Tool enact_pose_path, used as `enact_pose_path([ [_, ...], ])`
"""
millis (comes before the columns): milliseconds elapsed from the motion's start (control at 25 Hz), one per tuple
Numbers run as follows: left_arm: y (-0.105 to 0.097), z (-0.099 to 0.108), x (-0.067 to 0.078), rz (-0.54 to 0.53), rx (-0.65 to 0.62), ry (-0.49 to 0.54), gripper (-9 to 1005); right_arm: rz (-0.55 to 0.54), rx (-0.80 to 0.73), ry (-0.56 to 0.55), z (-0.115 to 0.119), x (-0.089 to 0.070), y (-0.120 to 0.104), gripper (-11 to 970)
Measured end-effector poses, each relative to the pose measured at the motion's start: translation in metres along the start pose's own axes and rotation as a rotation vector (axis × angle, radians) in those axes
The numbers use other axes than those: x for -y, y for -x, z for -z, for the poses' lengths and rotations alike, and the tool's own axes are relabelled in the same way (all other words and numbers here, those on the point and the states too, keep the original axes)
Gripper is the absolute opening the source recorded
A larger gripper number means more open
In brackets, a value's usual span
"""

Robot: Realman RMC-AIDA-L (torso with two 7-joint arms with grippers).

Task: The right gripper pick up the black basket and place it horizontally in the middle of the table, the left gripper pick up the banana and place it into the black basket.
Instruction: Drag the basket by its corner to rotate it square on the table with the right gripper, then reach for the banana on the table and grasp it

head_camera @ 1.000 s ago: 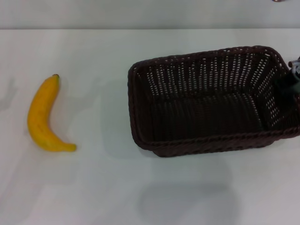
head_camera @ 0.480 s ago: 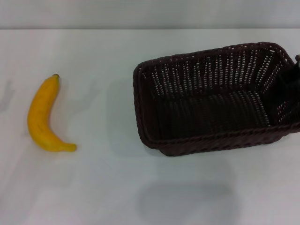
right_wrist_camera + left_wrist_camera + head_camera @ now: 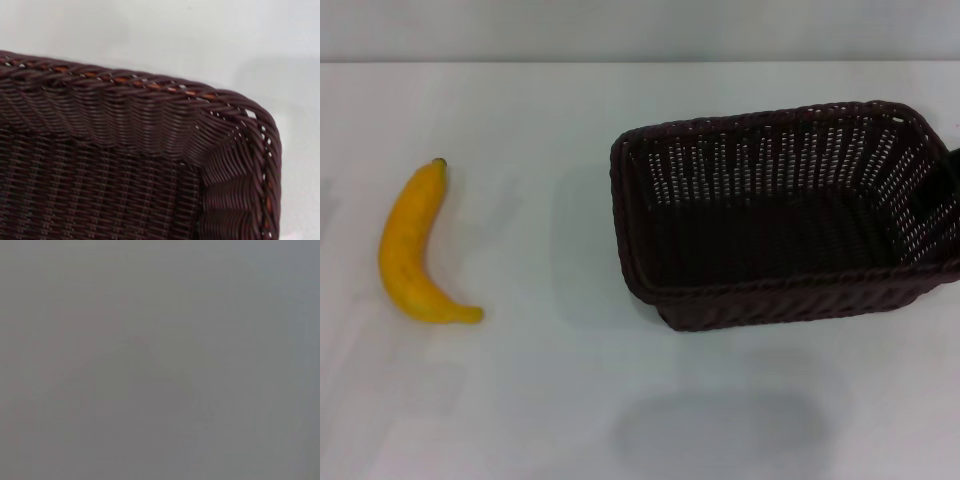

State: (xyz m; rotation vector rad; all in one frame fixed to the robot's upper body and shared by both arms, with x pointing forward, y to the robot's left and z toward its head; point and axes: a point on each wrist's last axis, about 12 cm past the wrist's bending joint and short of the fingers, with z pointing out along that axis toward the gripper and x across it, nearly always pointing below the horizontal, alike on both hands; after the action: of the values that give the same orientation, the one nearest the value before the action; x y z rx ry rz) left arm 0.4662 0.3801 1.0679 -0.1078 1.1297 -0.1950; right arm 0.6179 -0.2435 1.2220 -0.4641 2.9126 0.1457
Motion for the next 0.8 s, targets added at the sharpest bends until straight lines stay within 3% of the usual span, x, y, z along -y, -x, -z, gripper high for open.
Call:
enact_pose_path([
  [160,0.001,0.003,-0.001,0.029,0.000,0.003,887,0.015,0.032,-0.016,0.007,0.004,-0.001,776],
  [400,0.010,0.000,-0.015,0.142,-0.054,-0.061,887,0.071,0.269,0.006,0.036,0.023,-0.002,804],
  [600,0.022,-0.017,-0.032,0.259,-0.228,-0.128,888,0.138,0.526,0.002,0.041,0.050,-0.021,803],
  [800,0.041,-0.051,-0.034,0.360,-0.491,-0.168,873,0.189,0.795,-0.028,0.027,0.081,-0.044,804],
])
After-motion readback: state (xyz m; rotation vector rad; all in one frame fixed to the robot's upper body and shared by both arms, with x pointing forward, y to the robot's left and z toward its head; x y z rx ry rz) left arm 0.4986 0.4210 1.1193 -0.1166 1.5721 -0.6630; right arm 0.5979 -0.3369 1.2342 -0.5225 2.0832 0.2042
